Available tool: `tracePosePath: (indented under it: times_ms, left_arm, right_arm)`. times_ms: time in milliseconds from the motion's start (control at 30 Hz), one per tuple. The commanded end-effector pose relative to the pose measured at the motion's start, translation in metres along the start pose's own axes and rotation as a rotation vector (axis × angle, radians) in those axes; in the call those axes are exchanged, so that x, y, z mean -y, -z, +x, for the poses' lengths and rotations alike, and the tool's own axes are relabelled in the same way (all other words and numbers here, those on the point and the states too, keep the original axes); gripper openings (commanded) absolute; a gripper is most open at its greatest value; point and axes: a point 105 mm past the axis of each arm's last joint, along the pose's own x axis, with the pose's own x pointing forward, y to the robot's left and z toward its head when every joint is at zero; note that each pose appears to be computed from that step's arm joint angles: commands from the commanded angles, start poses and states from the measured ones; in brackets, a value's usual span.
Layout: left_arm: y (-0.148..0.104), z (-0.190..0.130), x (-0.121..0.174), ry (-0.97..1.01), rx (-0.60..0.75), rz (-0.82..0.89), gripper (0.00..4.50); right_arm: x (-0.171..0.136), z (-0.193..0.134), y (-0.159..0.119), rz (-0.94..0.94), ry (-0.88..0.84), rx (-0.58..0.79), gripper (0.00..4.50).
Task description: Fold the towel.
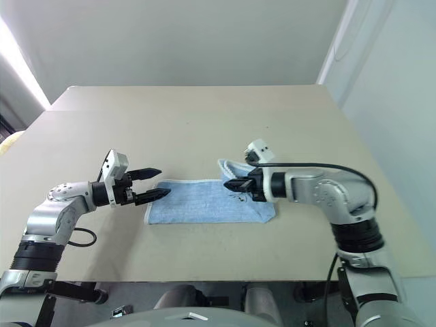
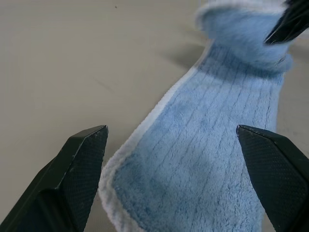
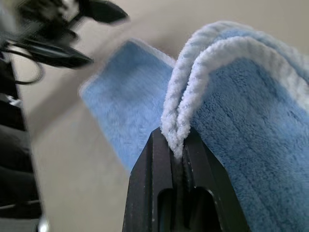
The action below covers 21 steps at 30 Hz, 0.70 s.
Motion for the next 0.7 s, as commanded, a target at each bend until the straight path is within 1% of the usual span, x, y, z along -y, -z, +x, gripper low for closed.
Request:
tracePosePath:
  times_ms: [33,133,267,333,433,467,533,567,600,633,667,700]
  left_arm:
    - [-0.01,-0.003,0.002,0.006,0.022,0.047,4.5]
    - [-0.01,-0.005,0.001,-0.001,0.021,0.048,4.5]
    - [-0.009,-0.005,0.0,-0.004,0.016,0.055,4.5]
    - [-0.01,-0.004,0.0,-0.005,0.022,0.05,4.5]
    - [-0.01,-0.003,-0.001,-0.006,0.029,0.046,4.5]
    - [-0.01,-0.003,-0.001,-0.006,0.03,0.045,4.5]
    - [-0.01,-0.003,-0.002,-0.008,0.032,0.041,4.5]
    - [-0.01,-0.004,-0.002,-0.01,0.033,0.038,4.5]
    - [-0.011,-0.005,-0.004,-0.018,0.036,0.028,4.5]
    - [-0.011,-0.006,-0.005,-0.025,0.039,0.019,4.5]
    - [-0.011,-0.007,-0.006,-0.031,0.041,0.013,4.5]
    - [-0.012,-0.009,-0.008,-0.038,0.044,0.01,4.5]
  right_arm:
    - [-0.009,0.001,-0.011,-0.037,-0.031,0.046,0.01]
    - [-0.017,0.004,-0.009,-0.054,-0.057,0.036,0.01]
    - [-0.024,0.014,0.0,-0.054,-0.082,-0.009,0.01]
    - [-0.033,0.017,0.003,-0.065,-0.12,-0.02,0.01]
    - [-0.039,0.023,0.007,-0.071,-0.151,-0.034,0.75]
    - [-0.04,0.025,0.008,-0.071,-0.153,-0.039,1.05]
    - [-0.042,0.027,0.008,-0.078,-0.164,-0.04,1.82]
    - [-0.043,0.027,0.007,-0.078,-0.167,-0.034,2.11]
    - [-0.043,0.028,0.003,-0.084,-0.166,-0.015,2.53]
    - [-0.045,0.026,-0.002,-0.096,-0.173,0.01,2.86]
    - [-0.047,0.022,-0.01,-0.103,-0.182,0.058,3.25]
    - [-0.048,0.018,-0.019,-0.119,-0.189,0.115,3.54]
